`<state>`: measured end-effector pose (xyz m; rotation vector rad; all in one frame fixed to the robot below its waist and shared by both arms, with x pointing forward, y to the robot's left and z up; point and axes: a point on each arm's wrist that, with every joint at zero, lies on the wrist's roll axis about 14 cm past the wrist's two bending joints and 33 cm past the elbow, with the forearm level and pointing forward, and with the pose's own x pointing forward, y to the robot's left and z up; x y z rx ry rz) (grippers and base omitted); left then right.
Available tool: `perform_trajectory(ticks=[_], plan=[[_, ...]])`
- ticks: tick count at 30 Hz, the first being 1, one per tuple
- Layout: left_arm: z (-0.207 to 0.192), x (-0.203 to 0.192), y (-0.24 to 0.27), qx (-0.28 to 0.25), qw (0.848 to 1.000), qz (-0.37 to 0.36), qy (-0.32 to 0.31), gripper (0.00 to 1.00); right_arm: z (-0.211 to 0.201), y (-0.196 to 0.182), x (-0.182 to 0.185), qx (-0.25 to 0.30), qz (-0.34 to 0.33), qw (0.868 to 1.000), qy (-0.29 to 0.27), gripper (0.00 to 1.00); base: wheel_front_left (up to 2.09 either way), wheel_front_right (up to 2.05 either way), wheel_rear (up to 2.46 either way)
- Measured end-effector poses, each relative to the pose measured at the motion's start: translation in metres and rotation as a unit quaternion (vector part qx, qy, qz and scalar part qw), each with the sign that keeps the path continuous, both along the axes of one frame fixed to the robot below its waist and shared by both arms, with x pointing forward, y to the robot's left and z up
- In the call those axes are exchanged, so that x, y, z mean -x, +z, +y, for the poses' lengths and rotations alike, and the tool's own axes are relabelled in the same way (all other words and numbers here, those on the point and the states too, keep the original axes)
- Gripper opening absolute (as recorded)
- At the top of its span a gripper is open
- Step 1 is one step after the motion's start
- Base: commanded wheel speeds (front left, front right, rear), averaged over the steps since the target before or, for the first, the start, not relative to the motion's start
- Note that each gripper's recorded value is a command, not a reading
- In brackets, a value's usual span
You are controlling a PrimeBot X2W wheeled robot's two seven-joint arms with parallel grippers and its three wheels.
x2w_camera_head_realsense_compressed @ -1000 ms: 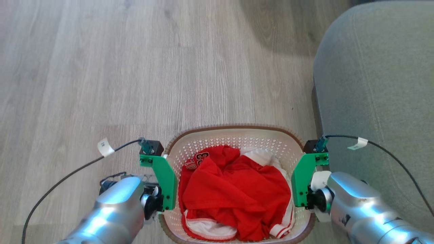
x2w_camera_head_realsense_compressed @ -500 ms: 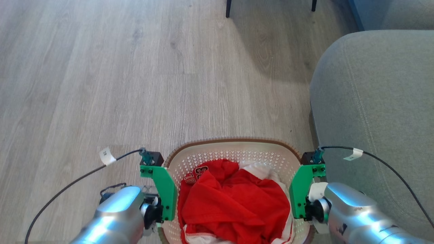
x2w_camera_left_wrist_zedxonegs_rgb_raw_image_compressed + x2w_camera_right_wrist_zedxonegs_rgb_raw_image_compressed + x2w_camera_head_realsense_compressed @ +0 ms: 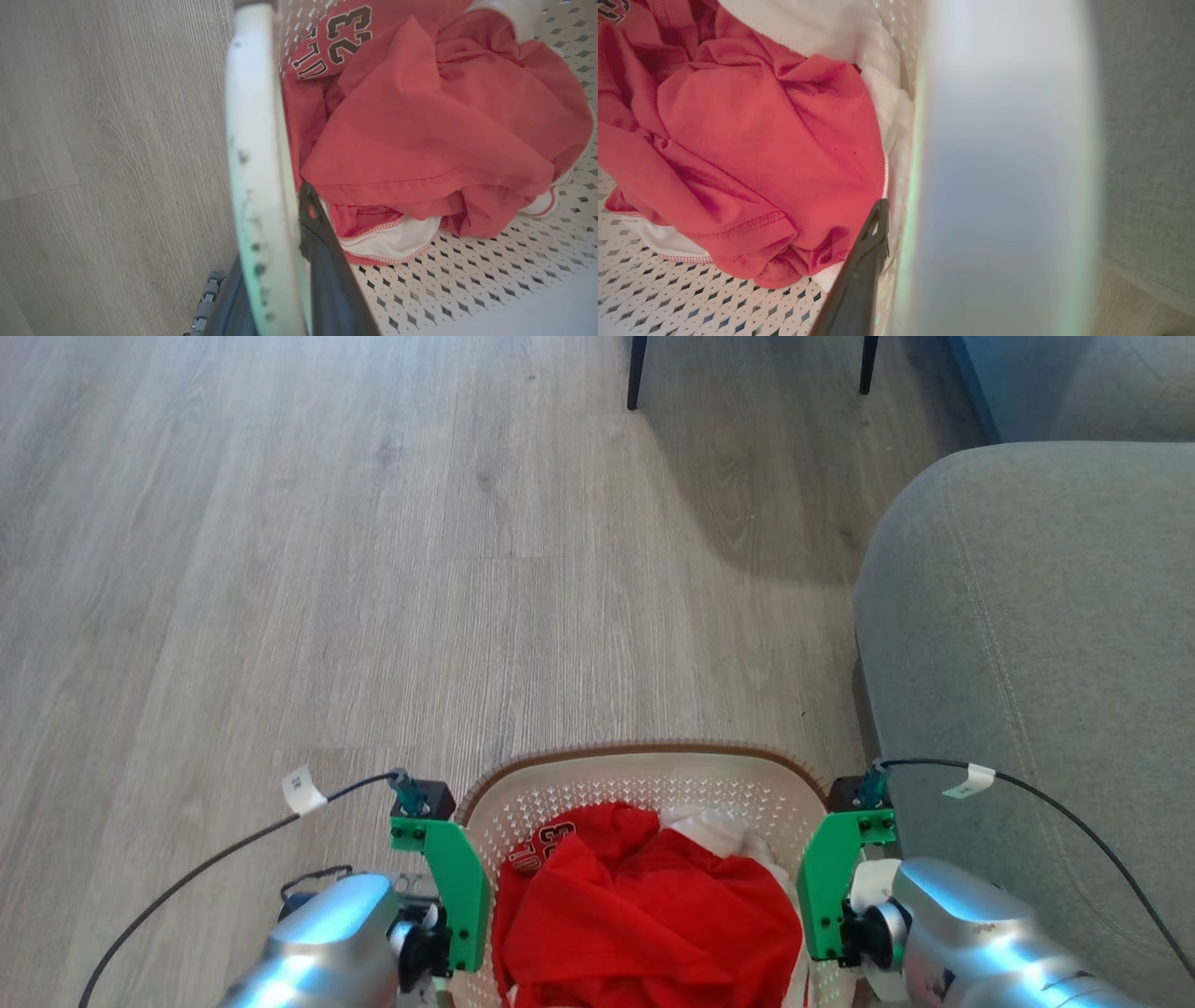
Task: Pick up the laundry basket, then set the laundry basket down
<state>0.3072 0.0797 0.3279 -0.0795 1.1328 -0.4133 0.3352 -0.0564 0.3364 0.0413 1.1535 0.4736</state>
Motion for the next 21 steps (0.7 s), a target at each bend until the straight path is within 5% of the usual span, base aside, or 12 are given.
perform_trajectory(ticks=[21], plan=[[-0.0014,0.0001,0.0008,-0.001,1.0,-0.002,-0.004,0.0,-0.0012,-0.0006,0.0025,0.0,-0.002,1.0,-0.001,0.0,0.0,0.0,0.0]])
